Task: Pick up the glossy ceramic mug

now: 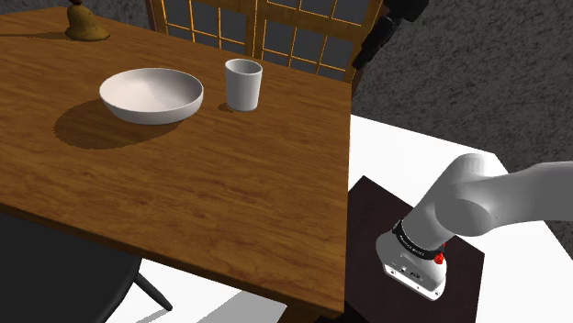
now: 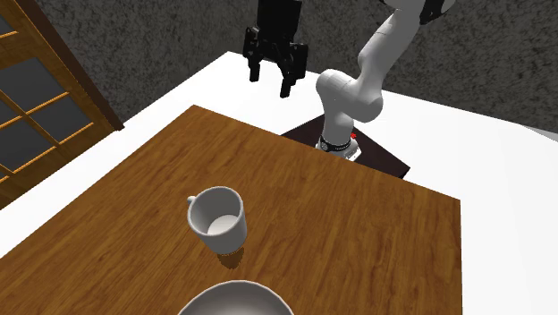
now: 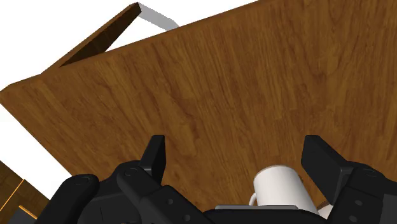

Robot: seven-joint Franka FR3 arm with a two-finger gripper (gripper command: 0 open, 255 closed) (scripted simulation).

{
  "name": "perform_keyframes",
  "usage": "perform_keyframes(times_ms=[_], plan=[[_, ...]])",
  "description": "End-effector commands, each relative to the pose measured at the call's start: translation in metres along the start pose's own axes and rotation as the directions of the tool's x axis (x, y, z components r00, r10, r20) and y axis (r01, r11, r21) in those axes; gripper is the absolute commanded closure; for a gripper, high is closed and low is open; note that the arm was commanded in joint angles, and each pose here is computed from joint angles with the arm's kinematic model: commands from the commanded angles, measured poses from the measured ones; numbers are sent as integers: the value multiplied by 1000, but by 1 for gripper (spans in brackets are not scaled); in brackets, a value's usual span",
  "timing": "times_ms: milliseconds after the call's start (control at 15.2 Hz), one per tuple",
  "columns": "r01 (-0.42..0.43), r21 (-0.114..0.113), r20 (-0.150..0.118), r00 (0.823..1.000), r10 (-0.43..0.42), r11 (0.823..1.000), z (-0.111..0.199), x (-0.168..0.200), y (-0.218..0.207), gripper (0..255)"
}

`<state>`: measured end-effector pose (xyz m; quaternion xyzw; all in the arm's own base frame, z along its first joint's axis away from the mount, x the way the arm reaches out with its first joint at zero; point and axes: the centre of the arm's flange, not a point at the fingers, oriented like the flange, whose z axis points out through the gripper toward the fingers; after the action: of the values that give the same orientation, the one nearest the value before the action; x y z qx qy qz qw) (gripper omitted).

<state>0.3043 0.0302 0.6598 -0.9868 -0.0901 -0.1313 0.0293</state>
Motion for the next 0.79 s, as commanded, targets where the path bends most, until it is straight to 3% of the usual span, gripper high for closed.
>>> perform_keyframes(times_ms=[0, 726], plan=[[0, 0, 0, 1000, 0, 1000, 0, 0, 0, 0], [-5, -55, 56, 998, 8, 998, 53, 118, -87, 0]])
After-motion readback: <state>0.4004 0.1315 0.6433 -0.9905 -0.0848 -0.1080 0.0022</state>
